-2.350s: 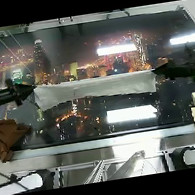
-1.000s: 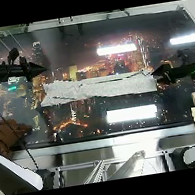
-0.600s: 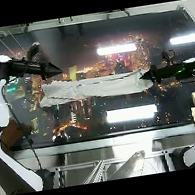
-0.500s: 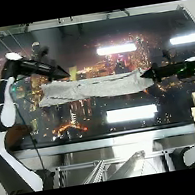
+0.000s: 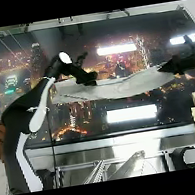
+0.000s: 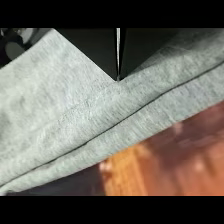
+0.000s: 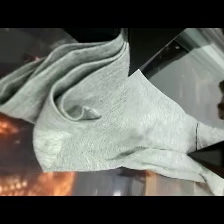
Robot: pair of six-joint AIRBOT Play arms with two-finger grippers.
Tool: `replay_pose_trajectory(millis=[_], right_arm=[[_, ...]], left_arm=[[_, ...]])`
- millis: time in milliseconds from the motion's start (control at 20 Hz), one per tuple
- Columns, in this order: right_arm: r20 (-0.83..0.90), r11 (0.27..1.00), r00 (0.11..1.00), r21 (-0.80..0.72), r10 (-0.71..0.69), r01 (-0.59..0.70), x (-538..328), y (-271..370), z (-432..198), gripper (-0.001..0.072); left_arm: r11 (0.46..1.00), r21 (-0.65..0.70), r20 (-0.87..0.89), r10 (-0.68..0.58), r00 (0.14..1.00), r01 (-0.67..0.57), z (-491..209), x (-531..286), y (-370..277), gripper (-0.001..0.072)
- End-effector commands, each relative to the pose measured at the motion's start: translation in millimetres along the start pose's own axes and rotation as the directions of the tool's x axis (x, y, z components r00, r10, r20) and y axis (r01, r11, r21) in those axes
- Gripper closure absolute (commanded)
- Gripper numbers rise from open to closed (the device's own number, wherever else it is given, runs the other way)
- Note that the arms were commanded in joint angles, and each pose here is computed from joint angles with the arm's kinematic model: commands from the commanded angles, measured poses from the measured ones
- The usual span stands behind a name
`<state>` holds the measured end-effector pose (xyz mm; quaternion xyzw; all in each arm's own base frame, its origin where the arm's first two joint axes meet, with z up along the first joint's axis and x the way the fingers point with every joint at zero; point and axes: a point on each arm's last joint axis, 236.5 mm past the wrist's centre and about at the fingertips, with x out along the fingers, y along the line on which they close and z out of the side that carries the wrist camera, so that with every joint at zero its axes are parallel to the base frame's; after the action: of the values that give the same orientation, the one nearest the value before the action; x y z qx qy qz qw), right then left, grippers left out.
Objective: Fold the shirts.
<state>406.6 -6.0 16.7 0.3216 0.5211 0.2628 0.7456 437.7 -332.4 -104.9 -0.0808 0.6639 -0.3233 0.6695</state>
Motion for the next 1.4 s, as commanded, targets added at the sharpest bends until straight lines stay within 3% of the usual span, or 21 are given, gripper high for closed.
replay_pose_trajectory(millis=[0, 100, 250, 350, 500, 850, 1050, 1100, 1150, 1200, 1300, 1350], right_arm=[[0.041, 0.995, 0.995, -0.041, -0.092, 0.094, -46.0, 0.1, 1.5, 0.0701], [0.073, 0.985, 0.984, -0.039, -0.163, 0.166, -75.3, -5.8, 6.9, 0.0701], [0.098, 0.964, 0.960, -0.021, -0.263, 0.267, -115.2, -7.6, 12.5, 0.0701], [0.111, 0.969, 0.964, -0.033, -0.240, 0.245, -118.7, 14.9, 18.3, 0.0701], [0.067, 0.982, 0.993, -0.155, -0.095, 0.104, -71.6, 84.3, 23.0, 0.0701], [-0.180, 0.935, 0.983, -0.354, -0.041, -0.026, 160.9, 214.7, -36.5, 0.0700], [-0.180, 0.893, 0.983, -0.447, -0.029, -0.056, 291.3, 244.2, -81.9, 0.0690], [-0.207, 0.888, 0.978, -0.455, -0.028, -0.071, 311.5, 247.4, -96.0, 0.0507], [-0.246, 0.885, 0.969, -0.457, -0.027, -0.092, 325.6, 249.8, -111.1, 0.0239], [-0.280, 0.883, 0.960, -0.457, -0.030, -0.106, 328.4, 250.2, -121.2, 0.0201], [-0.328, 0.874, 0.944, -0.469, -0.037, -0.128, 310.9, 246.5, -122.6, 0.0207], [-0.345, 0.872, 0.938, -0.471, -0.046, -0.131, 295.6, 240.1, -116.0, 0.0275]], left_arm=[[0.997, -0.015, 0.041, -0.068, 0.997, 0.069, 4.0, 45.2, -46.2, 0.0694], [0.968, -0.016, 0.083, -0.248, 0.965, 0.251, 11.4, 50.6, -96.7, 0.0693], [0.880, 0.070, 0.158, -0.475, 0.866, 0.470, 31.0, -6.3, -152.3, 0.0695], [0.879, 0.132, 0.188, -0.476, 0.859, 0.458, 38.8, -60.7, -143.9, 0.0695], [0.896, 0.188, 0.194, -0.435, 0.879, 0.402, 27.5, -154.5, -105.0, 0.0696], [0.944, 0.194, 0.359, -0.321, 0.876, 0.266, -27.7, -341.2, -44.4, 0.0695], [0.964, 0.166, 0.494, -0.265, 0.828, 0.210, -53.4, -376.2, -39.5, 0.0695], [0.964, 0.155, 0.491, -0.265, 0.830, 0.216, -63.1, -371.5, -40.7, 0.0694], [0.964, 0.142, 0.480, -0.267, 0.836, 0.227, -74.8, -364.0, -42.5, 0.0694], [0.963, 0.127, 0.468, -0.270, 0.841, 0.239, -85.2, -356.1, -43.3, 0.0694], [0.962, 0.109, 0.454, -0.274, 0.848, 0.252, -103.1, -342.2, -42.3, 0.0695], [0.961, 0.097, 0.451, -0.273, 0.850, 0.257, -110.4, -335.7, -41.4, 0.0695]])
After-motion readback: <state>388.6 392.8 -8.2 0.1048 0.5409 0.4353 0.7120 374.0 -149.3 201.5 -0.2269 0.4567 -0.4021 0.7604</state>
